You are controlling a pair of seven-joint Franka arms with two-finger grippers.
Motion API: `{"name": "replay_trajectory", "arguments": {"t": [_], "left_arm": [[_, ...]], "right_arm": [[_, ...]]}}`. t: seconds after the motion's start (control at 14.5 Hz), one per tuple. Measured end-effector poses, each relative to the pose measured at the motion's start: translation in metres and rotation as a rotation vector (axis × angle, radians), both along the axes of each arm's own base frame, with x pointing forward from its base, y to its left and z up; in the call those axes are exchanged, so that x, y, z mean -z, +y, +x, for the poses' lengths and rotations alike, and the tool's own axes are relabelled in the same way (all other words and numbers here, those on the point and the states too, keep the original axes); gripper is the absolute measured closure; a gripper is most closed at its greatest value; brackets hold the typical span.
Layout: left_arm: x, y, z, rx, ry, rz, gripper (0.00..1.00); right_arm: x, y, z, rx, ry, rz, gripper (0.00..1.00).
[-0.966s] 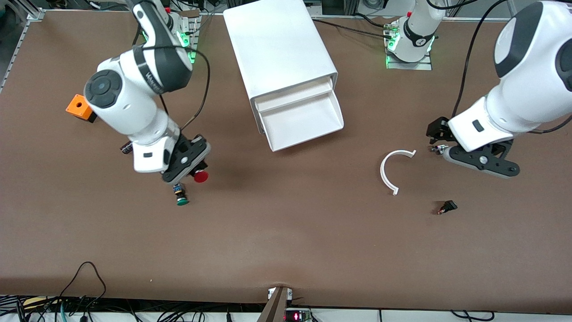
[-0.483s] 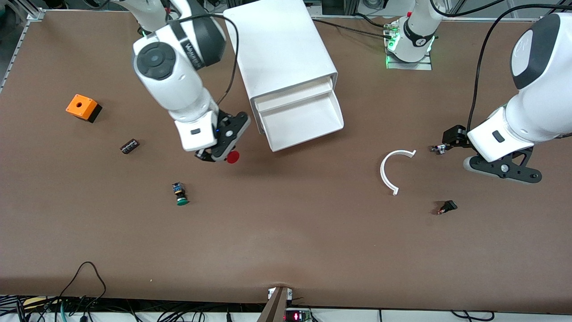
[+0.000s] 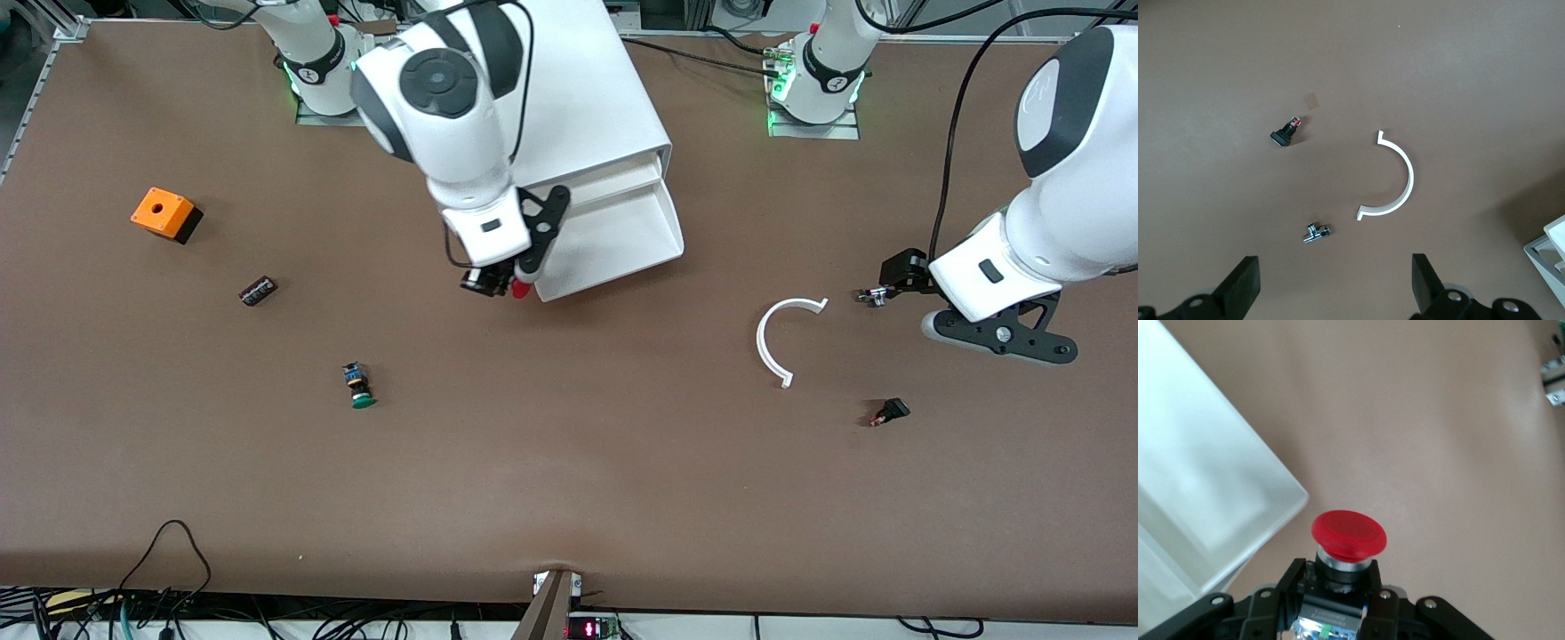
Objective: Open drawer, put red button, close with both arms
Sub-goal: 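Carry the red button into the open drawer with the right gripper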
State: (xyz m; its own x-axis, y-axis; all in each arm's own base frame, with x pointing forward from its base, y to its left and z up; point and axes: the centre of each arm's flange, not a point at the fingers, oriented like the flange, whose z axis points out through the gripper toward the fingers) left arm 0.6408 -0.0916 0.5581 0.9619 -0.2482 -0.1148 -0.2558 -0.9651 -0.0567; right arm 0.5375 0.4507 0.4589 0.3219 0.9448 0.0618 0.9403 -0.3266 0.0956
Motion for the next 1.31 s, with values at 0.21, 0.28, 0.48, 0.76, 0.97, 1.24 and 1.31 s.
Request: {"name": "replay_trajectory", "arguments": {"t": [0.21, 0.28, 0.48, 0.76, 0.97, 1.24, 1.31], "left_arm": [[0.0, 0.008, 0.001, -0.012, -0.001, 0.003, 0.0], [0.0, 0.011, 0.001, -0.016, -0.001, 0.003, 0.0], [0.0, 0.017, 0.002, -0.025, -0.001, 0.004, 0.0], [0.0, 0.042, 0.005, -0.062, 0.0, 0.005, 0.0], [0.0, 0.04, 0.004, -0.058, 0.0, 0.002, 0.0], [0.0, 0.035, 0.004, -0.049, 0.0, 0.0, 0.0], [0.0, 0.035, 0.004, -0.05, 0.001, 0.001, 0.0]], "right_arm": [[0.011, 0.028, -0.015, -0.06, 0.007, -0.017, 0.59], [0.016, 0.036, -0.021, -0.089, 0.007, -0.028, 0.59], [0.029, 0.064, -0.04, -0.191, -0.008, -0.069, 0.59], [0.04, 0.079, -0.048, -0.333, -0.016, -0.11, 0.59], [0.044, 0.08, -0.05, -0.421, -0.003, -0.13, 0.59], [0.058, 0.097, -0.07, -0.489, 0.018, -0.151, 0.59], [0.061, 0.1, -0.072, -0.495, 0.021, -0.154, 0.59]]}}
